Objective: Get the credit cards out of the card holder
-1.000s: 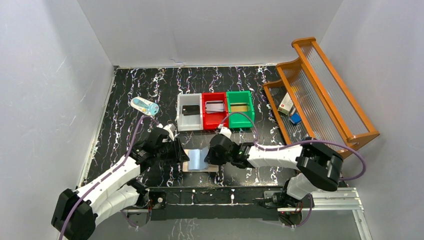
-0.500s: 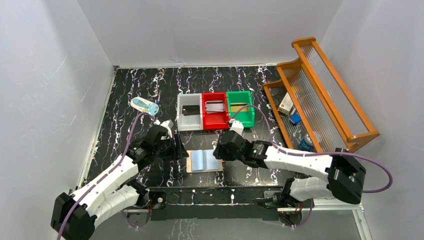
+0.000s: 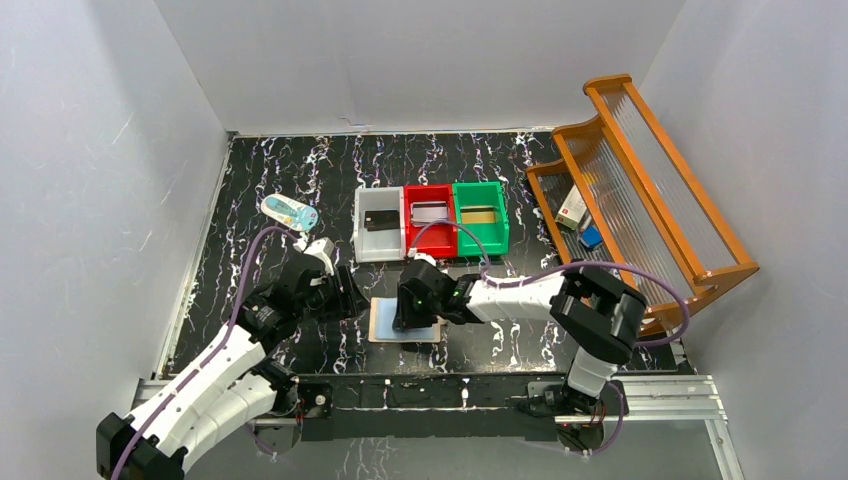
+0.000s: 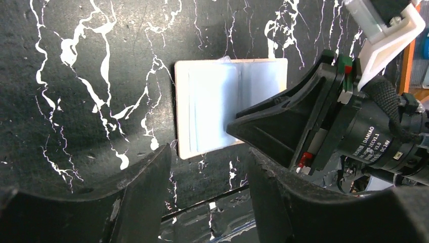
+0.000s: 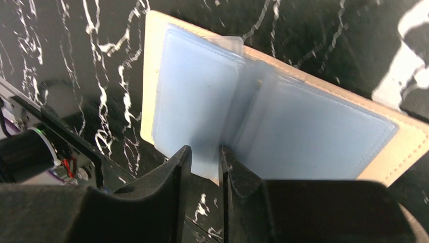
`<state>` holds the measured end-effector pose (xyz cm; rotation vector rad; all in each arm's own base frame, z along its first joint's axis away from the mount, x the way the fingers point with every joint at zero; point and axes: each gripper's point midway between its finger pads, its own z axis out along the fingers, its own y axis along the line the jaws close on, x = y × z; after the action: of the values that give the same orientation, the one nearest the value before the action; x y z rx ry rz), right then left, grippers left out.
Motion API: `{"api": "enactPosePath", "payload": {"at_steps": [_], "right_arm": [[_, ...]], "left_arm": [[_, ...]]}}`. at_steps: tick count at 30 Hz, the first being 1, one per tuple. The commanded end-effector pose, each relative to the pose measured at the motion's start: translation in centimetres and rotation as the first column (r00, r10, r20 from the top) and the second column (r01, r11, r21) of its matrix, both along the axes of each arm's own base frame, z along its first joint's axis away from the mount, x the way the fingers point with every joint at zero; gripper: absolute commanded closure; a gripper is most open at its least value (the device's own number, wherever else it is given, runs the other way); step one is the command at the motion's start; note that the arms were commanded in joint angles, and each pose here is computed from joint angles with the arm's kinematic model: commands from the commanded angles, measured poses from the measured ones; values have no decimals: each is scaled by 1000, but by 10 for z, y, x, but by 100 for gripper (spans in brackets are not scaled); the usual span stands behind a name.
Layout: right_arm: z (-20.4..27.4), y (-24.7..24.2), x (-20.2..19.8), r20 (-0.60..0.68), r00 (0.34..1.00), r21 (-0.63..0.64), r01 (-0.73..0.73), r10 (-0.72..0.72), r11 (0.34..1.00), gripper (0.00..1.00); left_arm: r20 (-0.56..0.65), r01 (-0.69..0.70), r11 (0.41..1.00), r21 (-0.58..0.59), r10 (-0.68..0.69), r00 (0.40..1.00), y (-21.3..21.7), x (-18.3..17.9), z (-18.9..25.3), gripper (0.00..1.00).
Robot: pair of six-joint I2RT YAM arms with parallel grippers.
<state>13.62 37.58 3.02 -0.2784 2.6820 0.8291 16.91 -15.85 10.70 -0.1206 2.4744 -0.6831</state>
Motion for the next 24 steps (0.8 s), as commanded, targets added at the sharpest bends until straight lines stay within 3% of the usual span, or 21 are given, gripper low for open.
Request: {"api": "enactPosePath", "payload": {"at_steps": [1, 5, 9, 12, 18, 24], "right_arm": [[9, 15, 6, 14, 1000, 9, -19, 19, 1000, 65], [44, 4, 23, 130, 991, -15, 20, -18, 1000, 57], [97, -12, 47, 312, 949, 15, 48, -50, 999, 41], [133, -38, 70, 435, 893, 17, 121, -117, 992, 28], [213, -99, 114, 653, 720, 74, 249, -236, 966, 12], [266, -170, 154, 751, 581, 87, 386, -315, 918, 2]], "left_arm": [[22, -8, 1000, 18, 8, 1000, 4, 2, 10, 43], [44, -19, 999, 41, 17, 999, 8, 7, 15, 36], [105, -44, 995, 89, 35, 994, 16, 18, 29, 22], [168, -107, 977, 182, 76, 983, 33, 34, 46, 3], [389, -230, 919, 321, 94, 916, 77, 79, 113, 2], [392, -370, 880, 297, 242, 888, 128, 125, 151, 2]]}}
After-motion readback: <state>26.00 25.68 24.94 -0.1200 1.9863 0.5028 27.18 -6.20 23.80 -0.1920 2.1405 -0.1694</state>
